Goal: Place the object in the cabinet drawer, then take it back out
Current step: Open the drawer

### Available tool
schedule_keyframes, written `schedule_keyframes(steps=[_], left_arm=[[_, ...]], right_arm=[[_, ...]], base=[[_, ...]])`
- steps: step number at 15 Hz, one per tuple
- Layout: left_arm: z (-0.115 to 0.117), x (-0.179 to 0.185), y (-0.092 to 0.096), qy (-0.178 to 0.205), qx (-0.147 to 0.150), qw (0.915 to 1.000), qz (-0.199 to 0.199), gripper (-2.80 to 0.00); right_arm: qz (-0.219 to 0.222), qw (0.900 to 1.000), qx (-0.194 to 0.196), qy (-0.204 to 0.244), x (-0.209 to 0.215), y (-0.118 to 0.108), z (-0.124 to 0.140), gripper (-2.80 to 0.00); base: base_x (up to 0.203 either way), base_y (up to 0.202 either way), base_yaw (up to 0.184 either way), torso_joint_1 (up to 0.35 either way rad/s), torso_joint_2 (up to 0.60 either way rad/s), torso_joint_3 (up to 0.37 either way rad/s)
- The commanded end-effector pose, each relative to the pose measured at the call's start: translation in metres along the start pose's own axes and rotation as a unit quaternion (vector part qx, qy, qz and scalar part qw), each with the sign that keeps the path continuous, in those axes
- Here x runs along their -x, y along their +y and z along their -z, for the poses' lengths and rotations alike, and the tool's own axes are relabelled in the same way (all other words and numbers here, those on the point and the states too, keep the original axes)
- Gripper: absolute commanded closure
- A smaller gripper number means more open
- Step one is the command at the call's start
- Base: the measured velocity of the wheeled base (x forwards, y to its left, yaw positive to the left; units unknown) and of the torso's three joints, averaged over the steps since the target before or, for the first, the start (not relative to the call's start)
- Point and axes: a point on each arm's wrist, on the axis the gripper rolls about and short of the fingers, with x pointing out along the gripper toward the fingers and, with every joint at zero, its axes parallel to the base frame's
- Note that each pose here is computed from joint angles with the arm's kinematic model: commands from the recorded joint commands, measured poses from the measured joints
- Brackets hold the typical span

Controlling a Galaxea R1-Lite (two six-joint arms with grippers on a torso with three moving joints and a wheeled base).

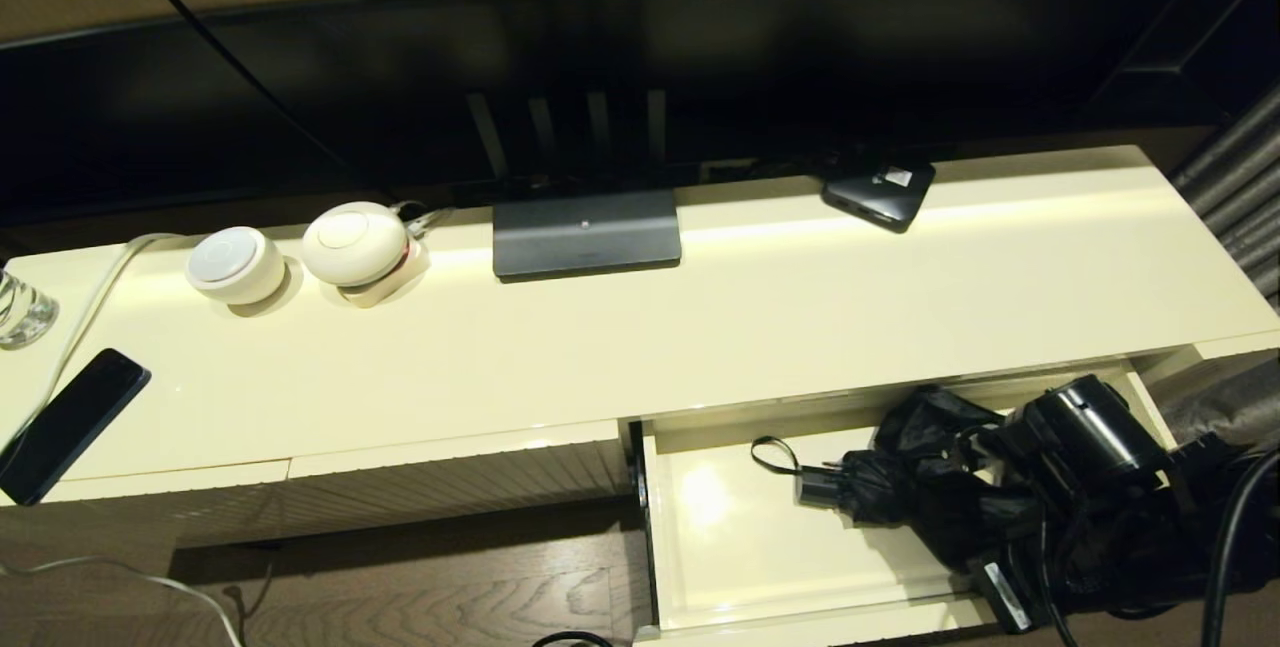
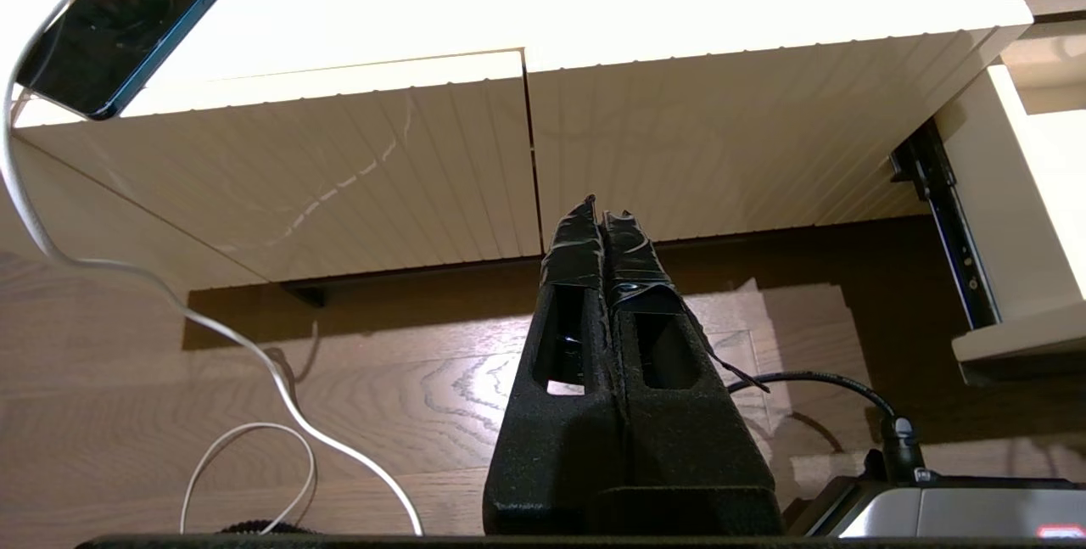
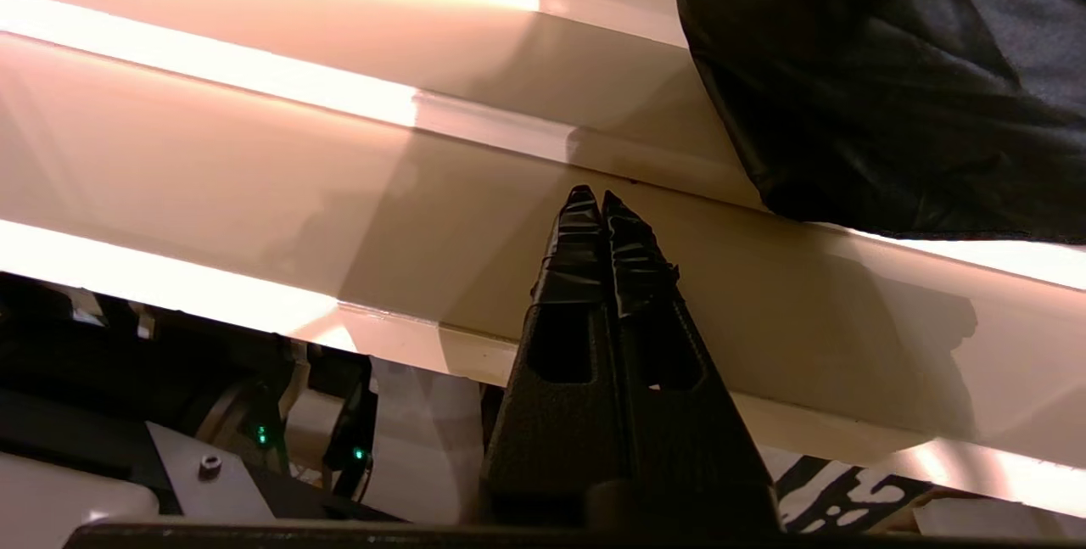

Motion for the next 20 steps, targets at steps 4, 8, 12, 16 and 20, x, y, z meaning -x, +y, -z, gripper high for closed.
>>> schedule_keyframes(steps=[4, 8, 12, 16, 20], left_arm=[[0.001, 0.000, 0.000, 0.002, 0.000, 1.0000, 0.000, 0.00], [0.001, 0.000, 0.000, 0.002, 0.000, 1.0000, 0.000, 0.00], [0.001, 0.000, 0.000, 0.002, 0.000, 1.0000, 0.000, 0.00], [0.001, 0.000, 0.000, 0.002, 0.000, 1.0000, 0.000, 0.00], [0.001, 0.000, 0.000, 0.002, 0.000, 1.0000, 0.000, 0.00]], right_arm=[[-0.001, 1.000, 0.004, 0.024, -0.004, 0.001, 0.008, 0.00], [0.000, 1.000, 0.003, 0.026, -0.005, 0.000, 0.012, 0.00], [0.002, 1.000, 0.002, 0.024, -0.003, 0.000, 0.014, 0.00], [0.004, 1.000, -0.007, -0.018, 0.005, -0.003, 0.000, 0.00], [0.016, 0.998, -0.019, -0.061, 0.013, -0.009, -0.012, 0.00]], base=[[0.000, 0.000, 0.000, 0.000, 0.00, 0.000], [0.000, 0.000, 0.000, 0.000, 0.00, 0.000], [0.000, 0.000, 0.000, 0.000, 0.00, 0.000], [0.000, 0.000, 0.000, 0.000, 0.00, 0.000], [0.000, 0.000, 0.000, 0.000, 0.00, 0.000]])
